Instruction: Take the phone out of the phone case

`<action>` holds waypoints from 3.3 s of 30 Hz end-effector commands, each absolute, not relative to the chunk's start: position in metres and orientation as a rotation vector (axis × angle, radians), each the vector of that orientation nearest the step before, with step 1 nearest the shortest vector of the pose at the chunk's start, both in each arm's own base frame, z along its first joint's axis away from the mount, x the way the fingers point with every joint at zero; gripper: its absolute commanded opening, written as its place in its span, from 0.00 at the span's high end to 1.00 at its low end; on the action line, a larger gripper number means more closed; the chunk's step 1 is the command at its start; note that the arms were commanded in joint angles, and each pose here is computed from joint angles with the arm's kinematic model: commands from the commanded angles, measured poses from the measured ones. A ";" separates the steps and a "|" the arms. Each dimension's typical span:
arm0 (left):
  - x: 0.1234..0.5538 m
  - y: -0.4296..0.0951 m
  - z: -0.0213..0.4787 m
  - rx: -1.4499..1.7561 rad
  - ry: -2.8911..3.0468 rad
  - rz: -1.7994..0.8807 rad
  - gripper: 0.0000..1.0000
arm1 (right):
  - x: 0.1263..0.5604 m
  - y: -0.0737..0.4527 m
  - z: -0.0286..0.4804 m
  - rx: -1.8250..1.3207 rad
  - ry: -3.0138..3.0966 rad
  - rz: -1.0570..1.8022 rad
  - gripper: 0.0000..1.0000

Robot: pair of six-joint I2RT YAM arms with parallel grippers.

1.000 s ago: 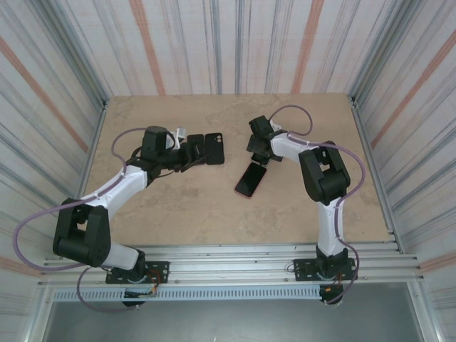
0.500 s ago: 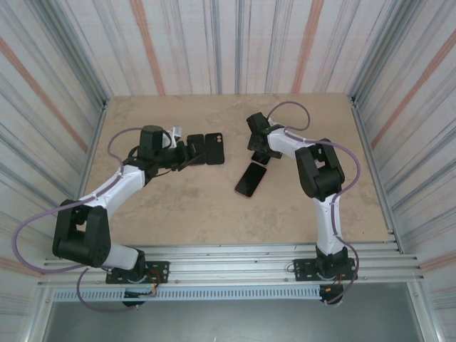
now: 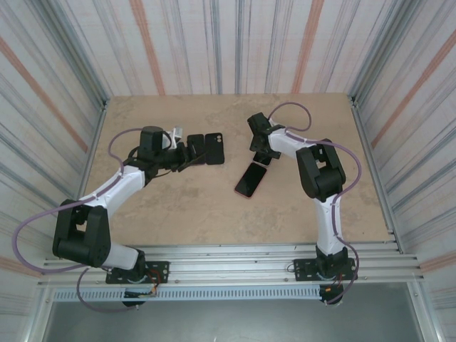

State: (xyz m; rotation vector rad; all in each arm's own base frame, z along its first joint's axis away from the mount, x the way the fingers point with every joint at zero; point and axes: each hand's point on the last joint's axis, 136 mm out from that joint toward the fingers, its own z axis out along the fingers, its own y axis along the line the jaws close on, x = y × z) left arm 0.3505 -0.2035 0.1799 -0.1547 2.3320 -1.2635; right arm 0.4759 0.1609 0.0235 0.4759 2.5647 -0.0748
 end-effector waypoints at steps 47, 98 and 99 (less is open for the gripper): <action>0.405 -0.331 0.209 0.181 2.338 -1.249 0.24 | 0.406 0.199 0.181 -0.099 2.023 0.681 0.43; 0.429 -0.333 0.262 0.120 2.219 -1.431 0.85 | 0.348 0.224 0.211 0.021 1.991 1.031 0.17; 0.429 -0.331 0.265 0.107 2.207 -1.445 0.85 | 0.346 0.226 0.214 0.058 1.974 1.071 0.19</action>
